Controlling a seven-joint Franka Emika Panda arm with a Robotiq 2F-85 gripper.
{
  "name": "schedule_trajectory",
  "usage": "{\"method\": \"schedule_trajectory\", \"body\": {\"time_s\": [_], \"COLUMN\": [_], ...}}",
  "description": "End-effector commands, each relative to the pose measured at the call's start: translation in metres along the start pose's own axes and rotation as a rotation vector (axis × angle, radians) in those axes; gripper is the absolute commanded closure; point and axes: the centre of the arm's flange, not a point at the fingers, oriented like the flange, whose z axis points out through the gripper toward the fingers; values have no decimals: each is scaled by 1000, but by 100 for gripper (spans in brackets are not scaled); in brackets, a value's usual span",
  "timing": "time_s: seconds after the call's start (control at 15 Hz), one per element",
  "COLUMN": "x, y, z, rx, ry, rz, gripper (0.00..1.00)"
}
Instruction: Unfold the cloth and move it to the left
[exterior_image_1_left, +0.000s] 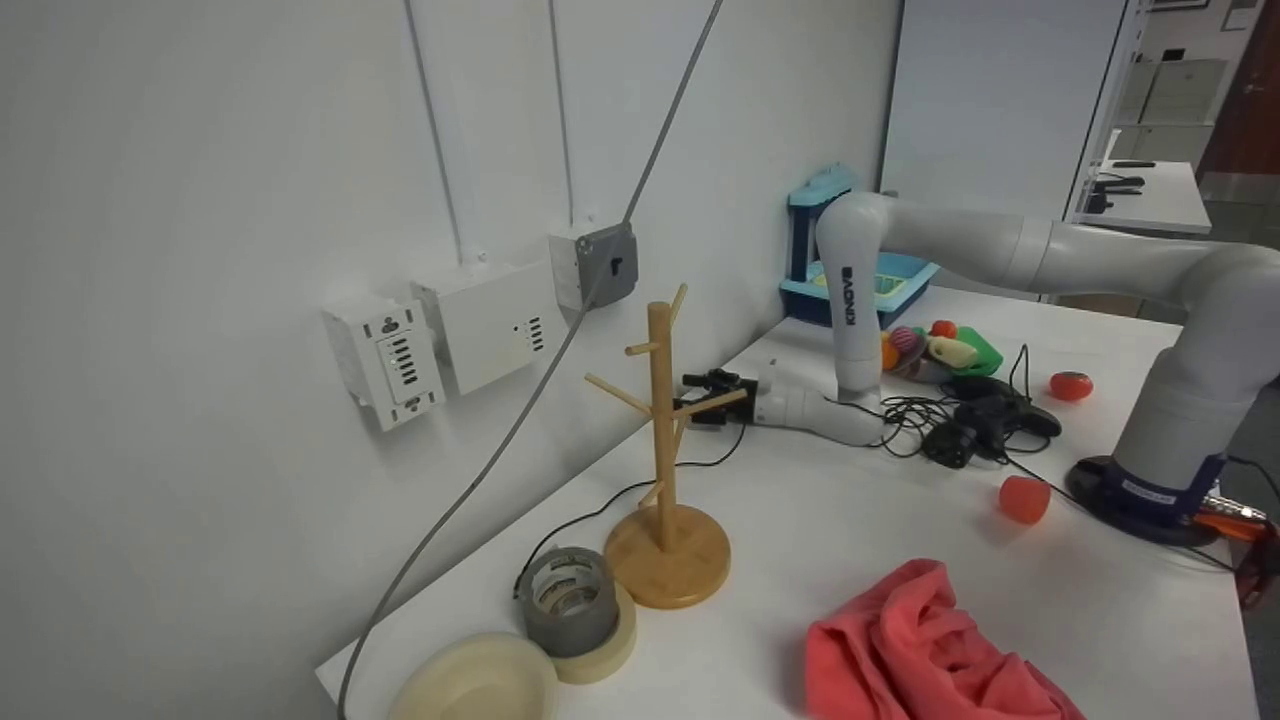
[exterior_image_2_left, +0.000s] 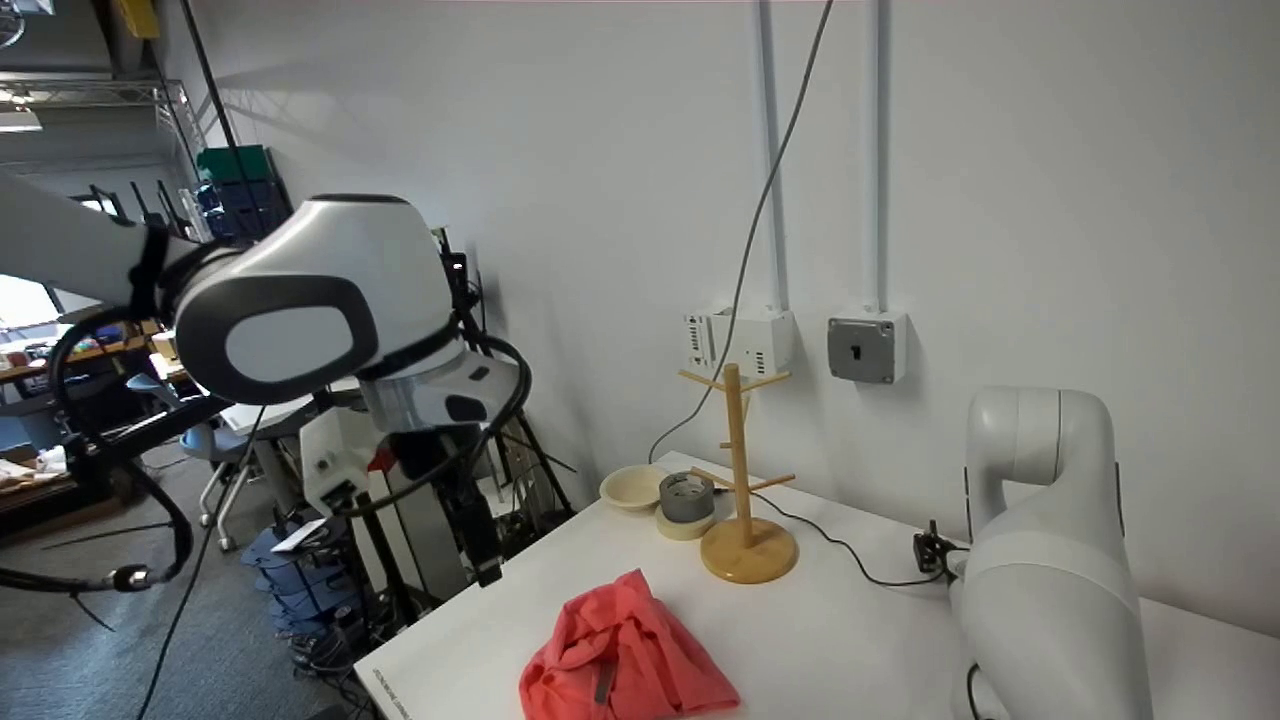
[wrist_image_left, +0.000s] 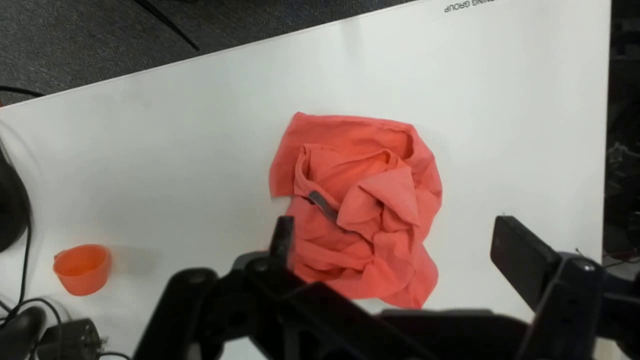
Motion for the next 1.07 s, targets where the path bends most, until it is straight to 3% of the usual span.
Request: {"method": "schedule_trajectory", "body": {"time_s": [0.0, 0.33, 0.4, 1.0], "x": [29, 56, 29, 52], "y": [7, 1, 5, 4], "z": [54, 94, 86, 101], "rx": [-43, -70, -63, -65], "ry": [-54, -139, -118, -124], "rz": [-34, -95, -61, -65], "gripper": [0, 0, 0, 0]}}
